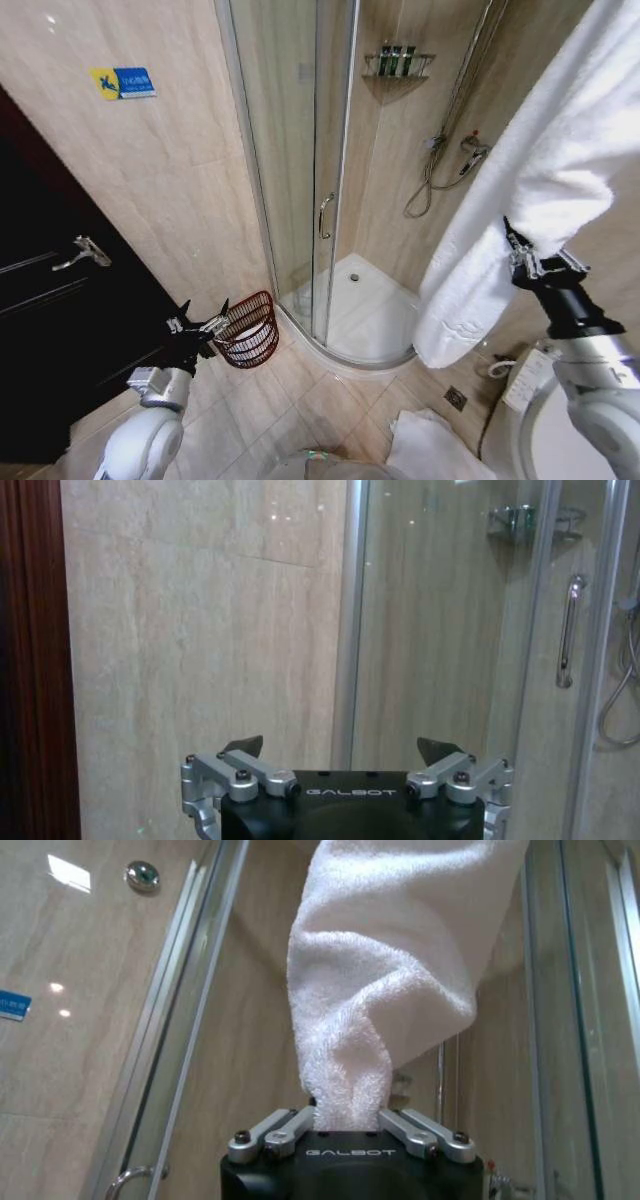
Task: Discard the used towel into the hamper.
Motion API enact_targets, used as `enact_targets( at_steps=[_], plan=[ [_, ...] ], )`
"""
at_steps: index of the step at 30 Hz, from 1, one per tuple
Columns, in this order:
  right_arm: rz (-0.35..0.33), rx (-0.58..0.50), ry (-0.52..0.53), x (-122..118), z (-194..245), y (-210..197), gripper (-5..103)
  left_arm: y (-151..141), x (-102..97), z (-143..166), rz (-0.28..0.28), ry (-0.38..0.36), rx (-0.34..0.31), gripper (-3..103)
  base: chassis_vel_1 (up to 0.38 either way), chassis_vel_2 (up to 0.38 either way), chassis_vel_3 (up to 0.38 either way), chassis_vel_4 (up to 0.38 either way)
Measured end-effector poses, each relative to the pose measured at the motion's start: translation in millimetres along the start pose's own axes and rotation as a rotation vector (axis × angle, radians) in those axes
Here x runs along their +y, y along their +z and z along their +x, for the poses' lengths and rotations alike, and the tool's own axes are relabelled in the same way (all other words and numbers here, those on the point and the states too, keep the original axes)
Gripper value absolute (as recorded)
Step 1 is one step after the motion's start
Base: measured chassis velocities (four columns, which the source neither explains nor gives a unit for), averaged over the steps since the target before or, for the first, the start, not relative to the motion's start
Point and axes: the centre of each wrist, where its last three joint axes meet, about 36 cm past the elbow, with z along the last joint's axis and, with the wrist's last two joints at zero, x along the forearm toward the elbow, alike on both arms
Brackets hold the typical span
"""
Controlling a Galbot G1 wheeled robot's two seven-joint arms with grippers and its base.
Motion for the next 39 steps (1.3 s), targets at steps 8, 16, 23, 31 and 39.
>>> enact_targets(
  at_steps=[8, 16, 23, 31, 39],
  plan=[
    [0.030, -0.019, -0.011, 15.4, 16.2, 17.6, 10, 0.0, 0.0, 0.0, 0.000, 0.000, 0.000, 100, 0.000, 0.000, 0.000, 0.000],
    [0.086, -0.037, -0.014, 19.8, 24.5, 44.1, 10, 0.0, 0.0, 0.0, 0.000, 0.000, 0.000, 100, 0.000, 0.000, 0.000, 0.000],
    [0.113, -0.049, -0.011, 22.4, 31.8, 61.1, 10, 0.0, 0.0, 0.0, 0.000, 0.000, 0.000, 100, 0.000, 0.000, 0.000, 0.000],
    [0.115, -0.046, -0.027, 34.5, 45.3, 85.2, 10, 0.0, 0.0, 0.0, 0.000, 0.000, 0.000, 100, 0.000, 0.000, 0.000, 0.000],
    [0.099, -0.044, -0.016, 43.1, 56.0, 97.7, 10, 0.0, 0.0, 0.0, 0.000, 0.000, 0.000, 100, 0.000, 0.000, 0.000, 0.000]
  ],
)
